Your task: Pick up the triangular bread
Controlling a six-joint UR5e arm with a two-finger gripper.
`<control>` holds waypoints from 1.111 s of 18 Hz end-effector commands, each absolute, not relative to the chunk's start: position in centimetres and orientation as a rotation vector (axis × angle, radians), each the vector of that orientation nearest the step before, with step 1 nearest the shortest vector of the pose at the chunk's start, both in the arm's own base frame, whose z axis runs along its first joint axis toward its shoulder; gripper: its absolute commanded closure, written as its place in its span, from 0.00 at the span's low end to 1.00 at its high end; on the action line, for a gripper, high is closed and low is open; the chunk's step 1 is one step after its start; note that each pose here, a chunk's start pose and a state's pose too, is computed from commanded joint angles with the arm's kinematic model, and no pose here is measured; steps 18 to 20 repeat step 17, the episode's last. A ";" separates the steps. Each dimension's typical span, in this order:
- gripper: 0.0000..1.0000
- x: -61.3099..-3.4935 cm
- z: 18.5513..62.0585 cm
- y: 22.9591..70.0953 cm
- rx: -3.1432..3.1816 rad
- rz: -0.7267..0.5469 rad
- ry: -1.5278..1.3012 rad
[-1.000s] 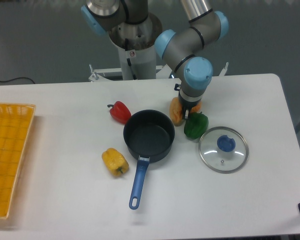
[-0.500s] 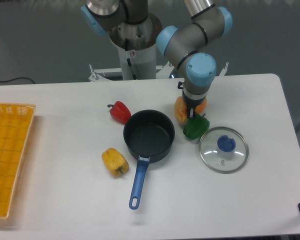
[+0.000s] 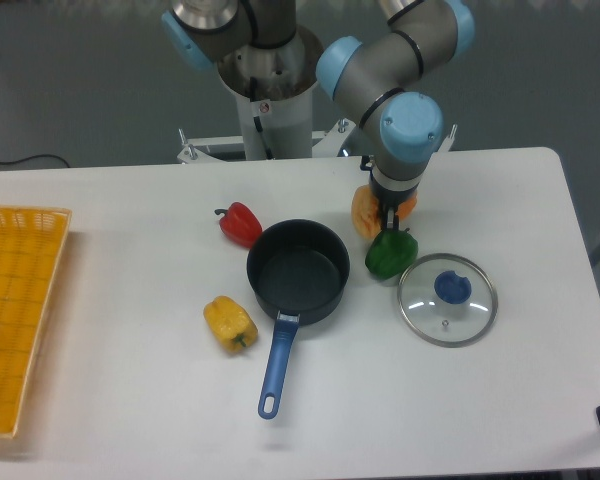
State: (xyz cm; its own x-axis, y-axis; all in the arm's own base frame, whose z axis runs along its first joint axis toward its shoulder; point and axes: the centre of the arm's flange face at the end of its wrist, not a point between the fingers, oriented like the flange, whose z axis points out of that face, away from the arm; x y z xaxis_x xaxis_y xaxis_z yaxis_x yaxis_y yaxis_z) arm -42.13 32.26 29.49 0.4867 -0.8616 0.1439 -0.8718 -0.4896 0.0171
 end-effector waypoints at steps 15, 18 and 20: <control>1.00 -43.2 36.5 33.5 2.841 0.056 -1.304; 1.00 -43.1 36.6 33.4 2.848 0.051 -1.289; 1.00 -43.1 36.6 33.4 2.848 0.051 -1.289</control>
